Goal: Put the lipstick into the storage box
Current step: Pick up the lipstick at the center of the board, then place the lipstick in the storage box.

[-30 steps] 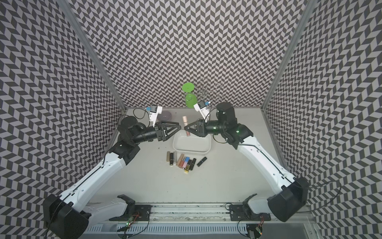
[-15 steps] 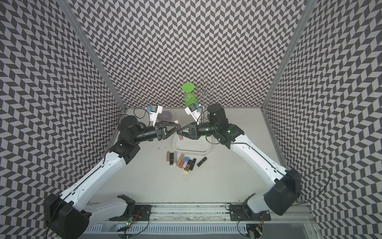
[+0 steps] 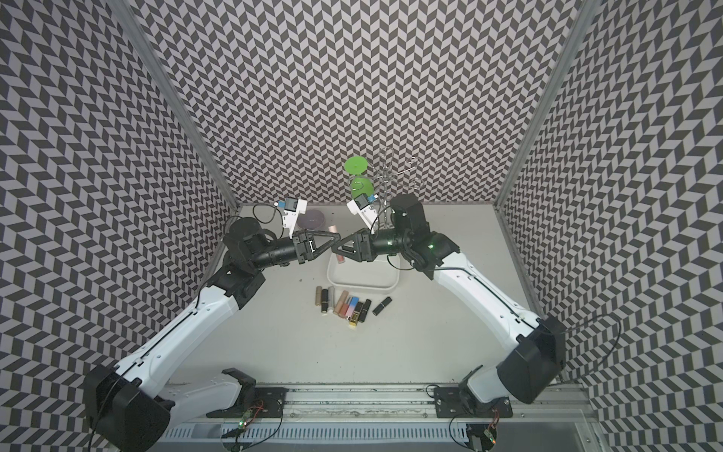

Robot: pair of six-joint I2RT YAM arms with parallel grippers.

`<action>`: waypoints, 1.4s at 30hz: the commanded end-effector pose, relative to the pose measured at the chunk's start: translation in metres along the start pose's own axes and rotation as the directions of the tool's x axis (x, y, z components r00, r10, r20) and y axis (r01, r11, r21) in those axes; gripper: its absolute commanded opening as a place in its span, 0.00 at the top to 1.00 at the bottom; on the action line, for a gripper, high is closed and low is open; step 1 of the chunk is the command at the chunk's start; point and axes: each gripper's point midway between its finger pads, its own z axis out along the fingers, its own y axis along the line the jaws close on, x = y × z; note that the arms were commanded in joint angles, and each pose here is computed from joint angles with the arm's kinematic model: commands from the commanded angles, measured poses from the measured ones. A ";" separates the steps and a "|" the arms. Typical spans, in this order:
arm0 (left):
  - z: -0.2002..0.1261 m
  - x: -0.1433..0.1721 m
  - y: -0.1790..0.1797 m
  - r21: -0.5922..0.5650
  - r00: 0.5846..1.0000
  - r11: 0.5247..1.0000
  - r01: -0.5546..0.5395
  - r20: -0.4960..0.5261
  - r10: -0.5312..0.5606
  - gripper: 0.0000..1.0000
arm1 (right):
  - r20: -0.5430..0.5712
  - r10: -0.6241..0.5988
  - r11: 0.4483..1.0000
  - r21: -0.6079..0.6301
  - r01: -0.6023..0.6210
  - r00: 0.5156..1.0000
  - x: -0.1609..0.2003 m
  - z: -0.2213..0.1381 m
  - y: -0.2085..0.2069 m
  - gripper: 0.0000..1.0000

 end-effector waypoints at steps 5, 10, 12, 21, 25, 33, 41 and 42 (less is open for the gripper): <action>0.000 -0.012 0.035 -0.218 1.000 0.975 -0.031 -0.010 0.029 0.90 | 0.036 -0.045 0.988 0.148 0.039 0.998 -0.013 -0.005 -0.020 0.36; 0.004 -0.009 0.072 -0.356 0.999 0.934 -0.017 -0.045 0.001 0.90 | 0.037 -0.054 0.977 0.211 0.045 0.998 -0.014 -0.005 -0.035 0.36; 0.006 -0.005 0.087 -0.397 0.998 0.918 -0.005 -0.063 -0.022 0.91 | 0.033 -0.059 0.965 0.258 0.048 0.998 -0.014 -0.005 -0.045 0.36; 0.022 0.024 0.165 -0.567 0.971 0.824 0.005 -0.194 -0.139 0.92 | -0.034 -0.063 0.785 0.616 0.071 0.997 -0.015 -0.016 -0.130 0.36; 0.028 0.046 0.205 -0.622 0.945 0.782 -0.033 -0.275 -0.179 0.93 | -0.081 -0.038 0.712 0.697 0.084 0.996 -0.008 -0.018 -0.160 0.36; 0.027 0.093 0.261 -0.690 0.886 0.721 -0.066 -0.373 -0.276 0.95 | -0.128 0.050 0.705 0.707 0.056 0.990 0.020 -0.007 -0.185 0.36; 0.026 0.120 0.286 -0.716 0.852 0.690 -0.105 -0.423 -0.309 0.95 | -0.171 0.162 0.720 0.694 0.002 0.972 0.059 0.000 -0.197 0.36; 0.026 0.122 0.289 -0.718 0.850 0.688 -0.105 -0.424 -0.313 0.95 | -0.172 0.170 0.726 0.688 -0.006 0.970 0.064 0.002 -0.198 0.36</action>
